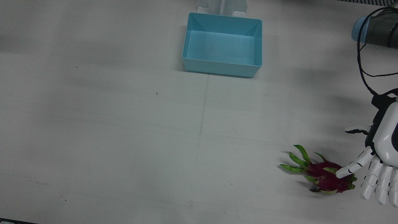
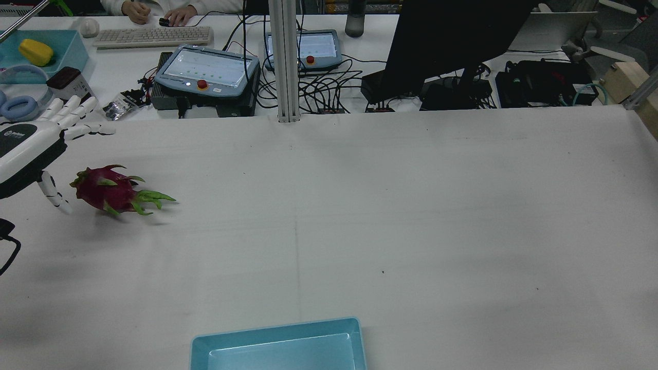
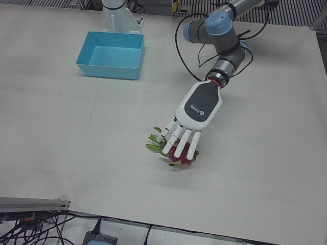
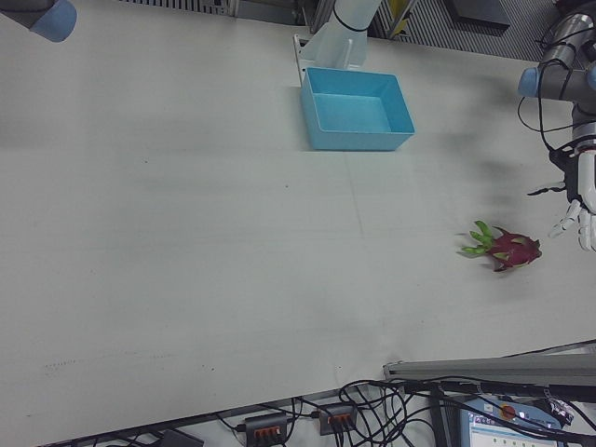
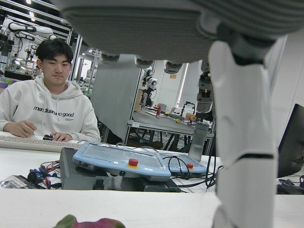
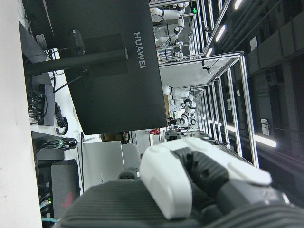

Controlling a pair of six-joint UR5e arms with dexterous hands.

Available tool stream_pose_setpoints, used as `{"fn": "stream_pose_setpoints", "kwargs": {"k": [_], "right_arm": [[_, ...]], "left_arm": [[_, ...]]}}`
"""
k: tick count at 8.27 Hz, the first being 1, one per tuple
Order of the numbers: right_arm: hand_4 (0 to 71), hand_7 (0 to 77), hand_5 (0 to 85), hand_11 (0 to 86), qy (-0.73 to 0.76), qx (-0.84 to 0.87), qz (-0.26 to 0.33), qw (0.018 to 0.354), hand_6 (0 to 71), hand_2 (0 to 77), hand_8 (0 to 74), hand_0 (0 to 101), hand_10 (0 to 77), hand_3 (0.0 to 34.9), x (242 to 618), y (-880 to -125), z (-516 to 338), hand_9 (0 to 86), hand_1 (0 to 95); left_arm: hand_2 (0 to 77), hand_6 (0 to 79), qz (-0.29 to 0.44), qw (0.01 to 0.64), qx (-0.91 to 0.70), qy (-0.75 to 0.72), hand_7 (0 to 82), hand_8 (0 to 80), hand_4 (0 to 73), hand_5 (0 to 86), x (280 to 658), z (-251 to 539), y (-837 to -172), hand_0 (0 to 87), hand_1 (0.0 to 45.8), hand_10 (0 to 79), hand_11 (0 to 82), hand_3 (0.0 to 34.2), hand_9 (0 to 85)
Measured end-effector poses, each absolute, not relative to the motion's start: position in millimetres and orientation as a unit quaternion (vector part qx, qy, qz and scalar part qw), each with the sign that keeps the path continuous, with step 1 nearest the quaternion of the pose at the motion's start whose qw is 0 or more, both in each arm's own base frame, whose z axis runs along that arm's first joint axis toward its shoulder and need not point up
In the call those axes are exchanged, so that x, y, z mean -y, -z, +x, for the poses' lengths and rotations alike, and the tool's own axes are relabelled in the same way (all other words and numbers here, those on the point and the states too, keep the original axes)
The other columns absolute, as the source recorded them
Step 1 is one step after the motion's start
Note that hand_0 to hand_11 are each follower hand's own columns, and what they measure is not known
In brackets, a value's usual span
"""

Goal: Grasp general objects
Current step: 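Lower the open left hand around the dragon fruit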

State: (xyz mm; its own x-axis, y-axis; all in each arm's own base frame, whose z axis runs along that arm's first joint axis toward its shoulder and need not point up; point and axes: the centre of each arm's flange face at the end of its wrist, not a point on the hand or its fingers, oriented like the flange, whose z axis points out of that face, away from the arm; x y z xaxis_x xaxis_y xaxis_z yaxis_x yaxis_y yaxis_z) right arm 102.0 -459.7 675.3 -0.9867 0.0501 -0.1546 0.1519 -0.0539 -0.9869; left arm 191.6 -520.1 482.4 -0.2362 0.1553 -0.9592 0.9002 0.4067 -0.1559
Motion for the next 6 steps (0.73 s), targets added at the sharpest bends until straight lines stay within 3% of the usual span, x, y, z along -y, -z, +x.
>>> {"fn": "stream_pose_setpoints", "kwargs": {"k": [1, 2, 3, 5, 6], "right_arm": [[0.0, 0.0, 0.0, 0.5, 0.722, -0.687, 0.074, 0.035, 0.0, 77.4, 0.0, 0, 0.0, 0.0, 459.7, -675.3, 102.1, 0.5, 94.9], [0.0, 0.0, 0.0, 0.5, 0.722, -0.687, 0.073, 0.035, 0.0, 77.4, 0.0, 0, 0.0, 0.0, 459.7, -675.6, 102.1, 0.5, 94.9], [0.0, 0.0, 0.0, 0.5, 0.723, -0.687, 0.073, 0.035, 0.0, 77.4, 0.0, 0, 0.0, 0.0, 459.7, -675.8, 102.0, 0.5, 94.9], [0.0, 0.0, 0.0, 0.5, 0.722, -0.687, 0.073, 0.036, 0.0, 77.4, 0.0, 0, 0.0, 0.0, 459.7, -675.7, 102.2, 0.5, 94.9], [0.0, 0.0, 0.0, 0.0, 0.722, -0.687, 0.073, 0.036, 0.0, 77.4, 0.0, 0, 0.0, 0.0, 459.7, -675.8, 102.2, 0.5, 94.9]], "left_arm": [[12.5, 0.0, 0.380, 0.497, -0.677, 0.388, 3.8, 1.1, 7.6, 16.9, 534.4, 210.6, -482.2, 55.3, 0.0, 0.5, 0.5, 12.1, 0.5], [12.5, 0.0, 0.375, 0.508, -0.670, 0.391, 3.3, 1.1, 8.2, 5.4, 542.5, 222.8, -487.1, 55.4, 0.0, 0.5, 0.5, 15.1, 0.5], [12.5, 0.0, 0.370, 0.517, -0.665, 0.393, 2.2, 1.1, 8.2, 2.7, 548.0, 233.5, -493.5, 54.0, 0.0, 0.5, 0.5, 19.4, 0.5], [12.5, 0.0, 0.363, 0.532, -0.657, 0.393, 1.1, 1.1, 6.0, 2.2, 556.2, 253.4, -503.7, 51.6, 0.0, 0.5, 0.5, 20.9, 0.5], [12.5, 0.0, 0.361, 0.538, -0.652, 0.393, 1.1, 1.1, 3.3, 2.2, 560.9, 260.3, -510.9, 51.3, 0.0, 0.5, 0.5, 25.3, 0.5]]}}
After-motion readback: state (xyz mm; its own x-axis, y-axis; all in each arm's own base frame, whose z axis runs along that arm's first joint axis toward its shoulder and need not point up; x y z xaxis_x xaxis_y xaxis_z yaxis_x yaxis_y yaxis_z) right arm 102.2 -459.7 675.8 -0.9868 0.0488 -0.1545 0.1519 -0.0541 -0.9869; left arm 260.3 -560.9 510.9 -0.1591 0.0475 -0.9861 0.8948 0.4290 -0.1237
